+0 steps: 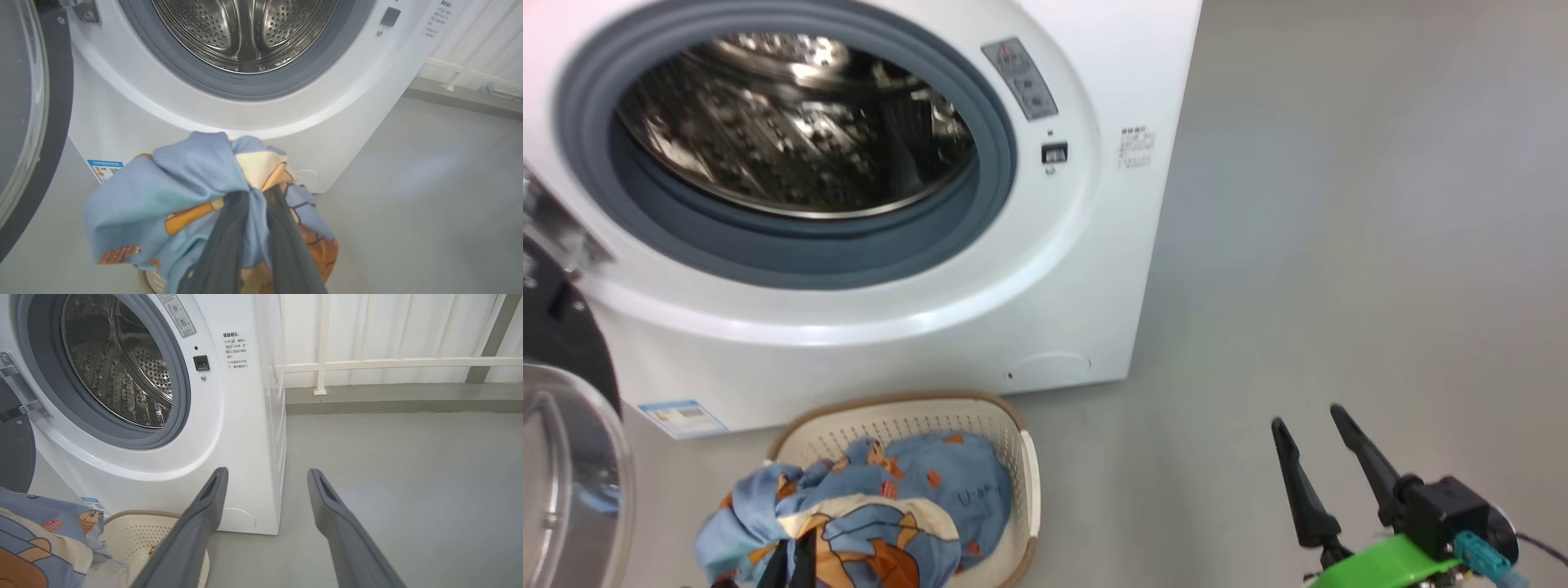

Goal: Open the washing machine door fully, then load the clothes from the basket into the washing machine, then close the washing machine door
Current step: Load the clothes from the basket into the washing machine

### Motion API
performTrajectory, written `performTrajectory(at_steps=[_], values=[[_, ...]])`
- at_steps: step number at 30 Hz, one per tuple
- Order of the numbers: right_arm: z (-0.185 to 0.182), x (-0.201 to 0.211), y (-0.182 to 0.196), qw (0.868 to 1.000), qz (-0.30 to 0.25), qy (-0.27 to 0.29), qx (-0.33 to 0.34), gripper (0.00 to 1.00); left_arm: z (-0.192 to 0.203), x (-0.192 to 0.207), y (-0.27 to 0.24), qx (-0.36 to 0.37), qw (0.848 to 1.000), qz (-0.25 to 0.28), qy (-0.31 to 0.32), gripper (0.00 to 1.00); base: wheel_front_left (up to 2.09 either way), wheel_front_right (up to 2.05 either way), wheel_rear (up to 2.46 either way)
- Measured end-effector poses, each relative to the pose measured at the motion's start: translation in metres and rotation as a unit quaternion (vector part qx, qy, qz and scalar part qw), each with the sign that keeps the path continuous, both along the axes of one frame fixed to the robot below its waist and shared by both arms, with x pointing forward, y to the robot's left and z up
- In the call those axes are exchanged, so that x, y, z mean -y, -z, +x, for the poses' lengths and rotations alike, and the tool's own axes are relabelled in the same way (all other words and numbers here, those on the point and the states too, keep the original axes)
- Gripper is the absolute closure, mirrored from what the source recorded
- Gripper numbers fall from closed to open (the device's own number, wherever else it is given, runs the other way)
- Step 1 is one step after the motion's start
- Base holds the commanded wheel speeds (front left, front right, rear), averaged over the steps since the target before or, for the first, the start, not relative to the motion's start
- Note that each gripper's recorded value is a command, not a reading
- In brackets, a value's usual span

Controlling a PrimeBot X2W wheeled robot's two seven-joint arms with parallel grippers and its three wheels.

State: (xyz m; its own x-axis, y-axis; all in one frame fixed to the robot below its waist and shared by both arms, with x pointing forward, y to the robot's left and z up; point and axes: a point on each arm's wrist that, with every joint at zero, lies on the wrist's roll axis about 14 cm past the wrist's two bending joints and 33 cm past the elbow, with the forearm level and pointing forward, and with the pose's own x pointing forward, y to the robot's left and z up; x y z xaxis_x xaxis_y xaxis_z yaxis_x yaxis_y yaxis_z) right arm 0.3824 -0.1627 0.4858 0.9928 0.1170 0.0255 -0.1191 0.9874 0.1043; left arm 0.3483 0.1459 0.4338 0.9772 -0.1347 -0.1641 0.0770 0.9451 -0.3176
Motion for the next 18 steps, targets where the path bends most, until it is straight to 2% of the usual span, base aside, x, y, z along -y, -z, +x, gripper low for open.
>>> performTrajectory(at_steps=[8,18], values=[[-0.024,0.004,-0.013,1.0,0.003,-0.001,0.017,0.0,-0.022,-0.013,-0.035,0.059,0.998,0.013,-0.027,1.0,0.0,0.0,0.0],[-0.032,-0.001,-0.029,0.999,0.006,-0.013,0.041,0.0,-0.039,-0.029,-0.062,0.107,0.992,0.028,-0.053,1.0,0.0,0.0,0.0]])
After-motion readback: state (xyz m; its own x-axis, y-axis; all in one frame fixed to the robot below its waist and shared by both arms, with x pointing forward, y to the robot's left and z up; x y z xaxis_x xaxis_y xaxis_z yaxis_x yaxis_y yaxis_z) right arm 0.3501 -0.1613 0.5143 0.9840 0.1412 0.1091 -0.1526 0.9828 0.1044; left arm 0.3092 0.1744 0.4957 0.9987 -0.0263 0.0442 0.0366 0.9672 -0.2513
